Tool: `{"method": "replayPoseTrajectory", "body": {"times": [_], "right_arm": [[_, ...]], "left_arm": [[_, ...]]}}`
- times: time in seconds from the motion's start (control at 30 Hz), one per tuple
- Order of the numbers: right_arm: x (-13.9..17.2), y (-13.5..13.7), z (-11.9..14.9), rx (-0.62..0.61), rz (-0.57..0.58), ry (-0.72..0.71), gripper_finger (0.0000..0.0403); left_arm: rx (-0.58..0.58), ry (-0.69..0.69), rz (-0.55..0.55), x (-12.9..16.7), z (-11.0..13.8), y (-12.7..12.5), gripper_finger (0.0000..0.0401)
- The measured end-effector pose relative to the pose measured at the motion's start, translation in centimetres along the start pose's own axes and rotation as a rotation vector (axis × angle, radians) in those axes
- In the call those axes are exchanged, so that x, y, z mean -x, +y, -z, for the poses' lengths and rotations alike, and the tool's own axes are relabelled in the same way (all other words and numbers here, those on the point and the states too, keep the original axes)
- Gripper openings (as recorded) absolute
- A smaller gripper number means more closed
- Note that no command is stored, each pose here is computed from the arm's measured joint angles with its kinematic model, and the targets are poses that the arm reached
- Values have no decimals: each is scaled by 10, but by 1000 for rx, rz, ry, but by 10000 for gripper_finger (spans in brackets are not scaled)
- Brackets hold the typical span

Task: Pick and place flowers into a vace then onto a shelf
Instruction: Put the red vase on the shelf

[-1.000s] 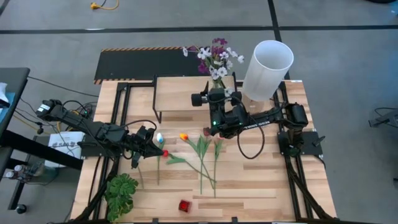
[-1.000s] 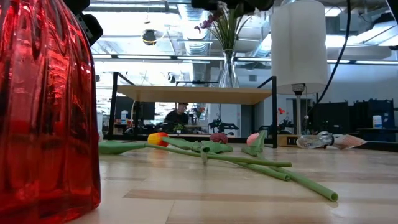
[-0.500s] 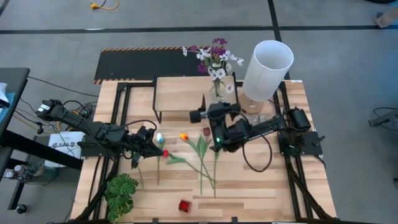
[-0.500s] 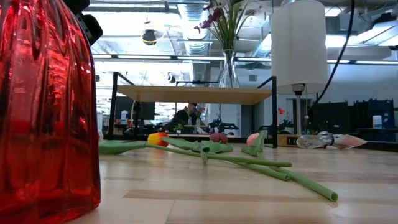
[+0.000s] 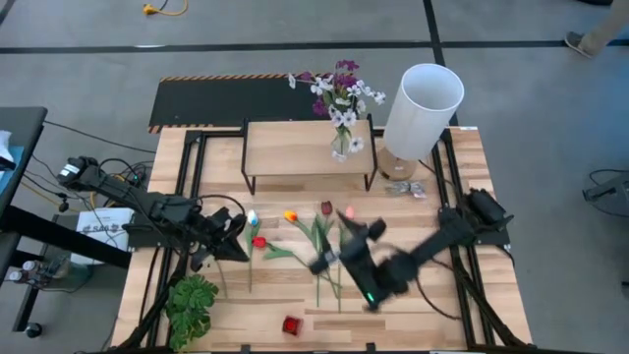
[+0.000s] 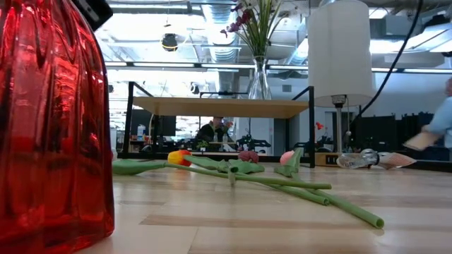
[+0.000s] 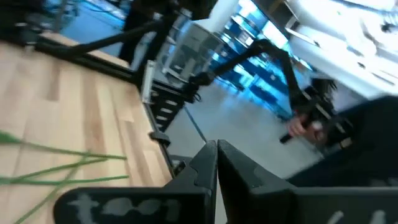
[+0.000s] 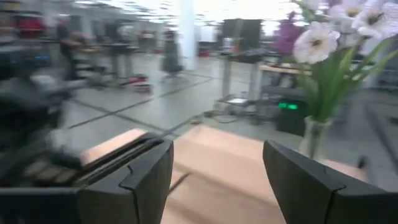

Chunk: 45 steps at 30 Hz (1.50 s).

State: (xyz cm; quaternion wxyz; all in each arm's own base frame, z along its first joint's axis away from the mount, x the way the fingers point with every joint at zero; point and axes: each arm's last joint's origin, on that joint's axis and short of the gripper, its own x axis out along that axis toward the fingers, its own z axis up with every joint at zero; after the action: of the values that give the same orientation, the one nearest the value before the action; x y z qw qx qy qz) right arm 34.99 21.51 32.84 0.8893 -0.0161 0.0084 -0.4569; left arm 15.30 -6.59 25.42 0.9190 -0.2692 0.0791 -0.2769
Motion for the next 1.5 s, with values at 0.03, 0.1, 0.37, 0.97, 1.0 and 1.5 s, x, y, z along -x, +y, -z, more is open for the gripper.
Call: {"method": "replayPoseTrajectory", "body": {"times": [0.03, 0.1, 0.37, 0.97, 1.0, 1.5], "right_arm": [[13, 1, 0, -15, -32, -1, 240], [38, 2, 1, -52, -93, -1, 240], [114, -6, 3, -230, -277, 22, 240], [192, -19, 22, -106, -466, 8, 239], [196, -21, 22, -109, -475, 9, 239], [214, -26, 29, -76, -519, 1, 239]], "left_arm": [[-23, 8, 13, -1, -1, -2, 0], [-87, 22, 29, -2, -4, -8, 0], [-287, 209, -105, -29, -5, -23, 0], [-246, 705, -289, -166, 9, -39, 63], [-239, 736, -307, -172, 8, -39, 76], [-147, 1031, -440, -242, 16, -38, 167]]}}
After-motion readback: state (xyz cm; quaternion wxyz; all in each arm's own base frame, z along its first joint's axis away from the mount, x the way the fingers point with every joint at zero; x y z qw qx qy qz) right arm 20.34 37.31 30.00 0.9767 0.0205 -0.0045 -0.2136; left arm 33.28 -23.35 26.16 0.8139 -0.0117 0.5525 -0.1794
